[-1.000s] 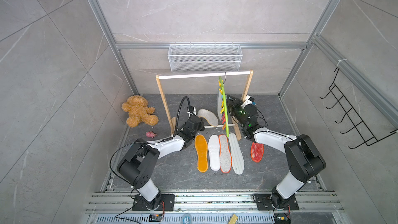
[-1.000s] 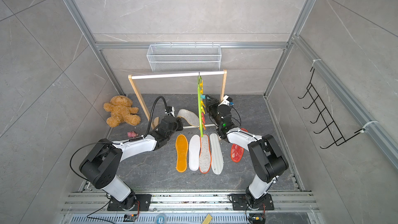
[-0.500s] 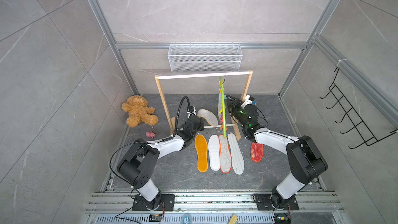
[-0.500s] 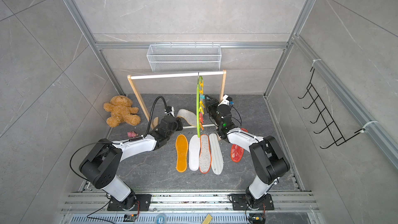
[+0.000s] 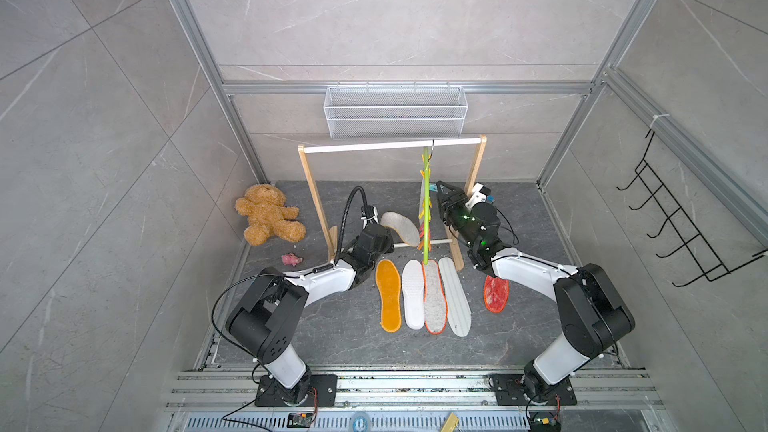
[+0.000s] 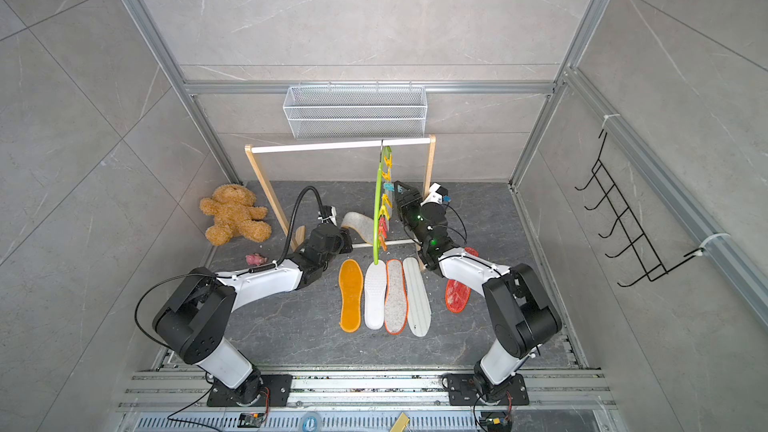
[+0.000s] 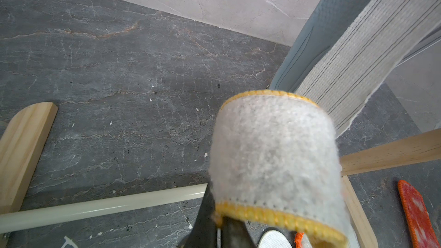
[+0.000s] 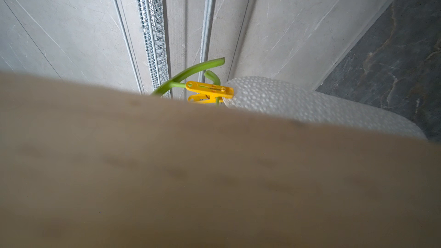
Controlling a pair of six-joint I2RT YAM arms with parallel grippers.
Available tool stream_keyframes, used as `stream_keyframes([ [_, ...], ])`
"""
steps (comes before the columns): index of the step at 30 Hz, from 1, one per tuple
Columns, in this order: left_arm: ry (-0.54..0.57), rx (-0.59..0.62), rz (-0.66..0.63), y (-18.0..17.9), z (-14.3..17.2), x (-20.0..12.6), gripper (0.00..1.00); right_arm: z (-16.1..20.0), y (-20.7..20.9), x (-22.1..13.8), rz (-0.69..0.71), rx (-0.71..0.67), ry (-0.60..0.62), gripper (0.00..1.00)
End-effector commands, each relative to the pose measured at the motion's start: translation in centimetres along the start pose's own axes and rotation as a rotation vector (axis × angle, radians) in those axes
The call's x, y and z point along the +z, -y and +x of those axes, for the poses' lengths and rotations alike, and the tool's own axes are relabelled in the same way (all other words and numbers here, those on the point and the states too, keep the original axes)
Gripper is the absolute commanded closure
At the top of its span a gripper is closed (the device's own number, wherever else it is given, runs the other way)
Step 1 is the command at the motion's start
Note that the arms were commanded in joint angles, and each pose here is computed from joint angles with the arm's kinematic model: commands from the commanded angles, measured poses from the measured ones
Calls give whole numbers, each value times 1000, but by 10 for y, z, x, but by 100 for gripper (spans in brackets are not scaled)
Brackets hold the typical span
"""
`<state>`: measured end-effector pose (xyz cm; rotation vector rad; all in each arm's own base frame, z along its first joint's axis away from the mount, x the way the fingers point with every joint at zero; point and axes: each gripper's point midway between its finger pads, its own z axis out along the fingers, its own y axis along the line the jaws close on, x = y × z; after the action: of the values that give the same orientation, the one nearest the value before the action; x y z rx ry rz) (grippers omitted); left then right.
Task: Take the shoe insoles off the hanger
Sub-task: Place the insole at the center of the board.
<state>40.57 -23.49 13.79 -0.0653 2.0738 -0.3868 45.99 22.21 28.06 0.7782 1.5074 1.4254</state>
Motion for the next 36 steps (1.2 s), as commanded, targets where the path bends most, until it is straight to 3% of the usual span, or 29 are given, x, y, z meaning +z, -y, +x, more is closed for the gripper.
stream_keyframes([
  [1, 74, -30, 23, 9, -31, -9, 100, 2, -13, -10, -26, -28, 0, 35],
  [11, 88, -18, 3, 4, -35, -17, 100, -3, -14, -30, 7, -48, 12, 20],
  [28, 141, 68, -46, -18, -56, -75, 100, 3, -25, -97, 30, -193, -83, 18],
  [36, 124, 201, 66, -5, -67, -118, 100, -4, -50, -133, 7, -391, -193, 21],
])
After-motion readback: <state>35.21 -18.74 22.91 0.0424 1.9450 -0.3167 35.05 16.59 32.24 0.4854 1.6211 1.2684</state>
